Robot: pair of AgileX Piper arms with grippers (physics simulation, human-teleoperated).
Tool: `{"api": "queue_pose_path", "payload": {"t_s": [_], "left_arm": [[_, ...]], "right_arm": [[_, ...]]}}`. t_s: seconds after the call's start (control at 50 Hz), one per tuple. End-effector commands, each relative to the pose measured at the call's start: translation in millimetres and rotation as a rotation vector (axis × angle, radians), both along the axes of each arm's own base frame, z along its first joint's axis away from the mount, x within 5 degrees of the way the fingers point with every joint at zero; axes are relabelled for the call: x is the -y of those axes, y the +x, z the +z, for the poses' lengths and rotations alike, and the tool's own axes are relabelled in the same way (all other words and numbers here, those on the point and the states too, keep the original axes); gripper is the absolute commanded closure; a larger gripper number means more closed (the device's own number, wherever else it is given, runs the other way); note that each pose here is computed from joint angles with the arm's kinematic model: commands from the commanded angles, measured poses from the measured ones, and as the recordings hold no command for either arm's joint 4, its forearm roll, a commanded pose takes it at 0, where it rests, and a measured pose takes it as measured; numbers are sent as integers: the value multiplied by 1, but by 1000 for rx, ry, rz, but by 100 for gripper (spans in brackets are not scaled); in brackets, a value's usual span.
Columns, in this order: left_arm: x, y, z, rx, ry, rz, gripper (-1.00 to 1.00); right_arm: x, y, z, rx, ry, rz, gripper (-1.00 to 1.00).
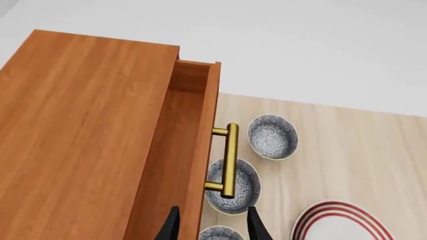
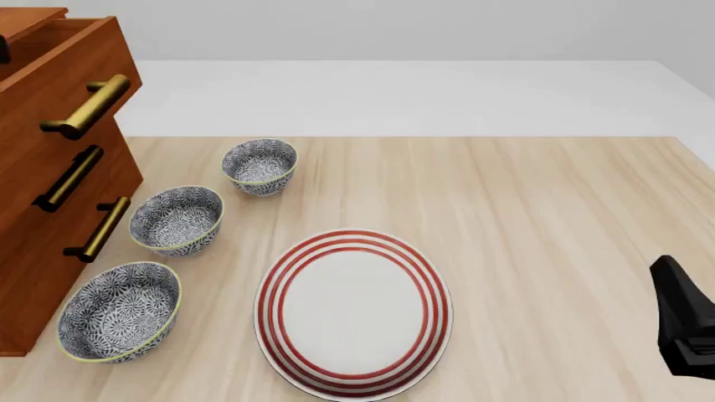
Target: Open the top drawer of the cabinet.
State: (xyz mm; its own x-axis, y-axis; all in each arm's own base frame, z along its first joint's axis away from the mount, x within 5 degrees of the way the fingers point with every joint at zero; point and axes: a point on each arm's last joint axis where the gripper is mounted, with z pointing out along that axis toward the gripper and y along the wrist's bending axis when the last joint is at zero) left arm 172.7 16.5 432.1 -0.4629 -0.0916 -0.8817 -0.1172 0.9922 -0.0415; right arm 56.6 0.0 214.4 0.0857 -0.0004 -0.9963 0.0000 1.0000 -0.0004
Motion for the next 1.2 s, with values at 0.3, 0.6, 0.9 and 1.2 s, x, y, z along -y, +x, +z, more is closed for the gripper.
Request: {"api": "queue_pose_path", "payload": {"t_s": [0.3,0.6,0.9,1.2], "left_arm": [[-2,14,-8,-19,2,4,-100],[-4,20,-14,-29,11,1,-100],[-6,28,-23,-44,8,11,-100],[-11,39,-30,-59,7,24,-100]], "right_arm": [[0,0,0,0,0,0,-100],[0,0,0,0,0,0,-100],[0,0,0,0,0,0,-100],[0,0,0,0,0,0,-100]]}}
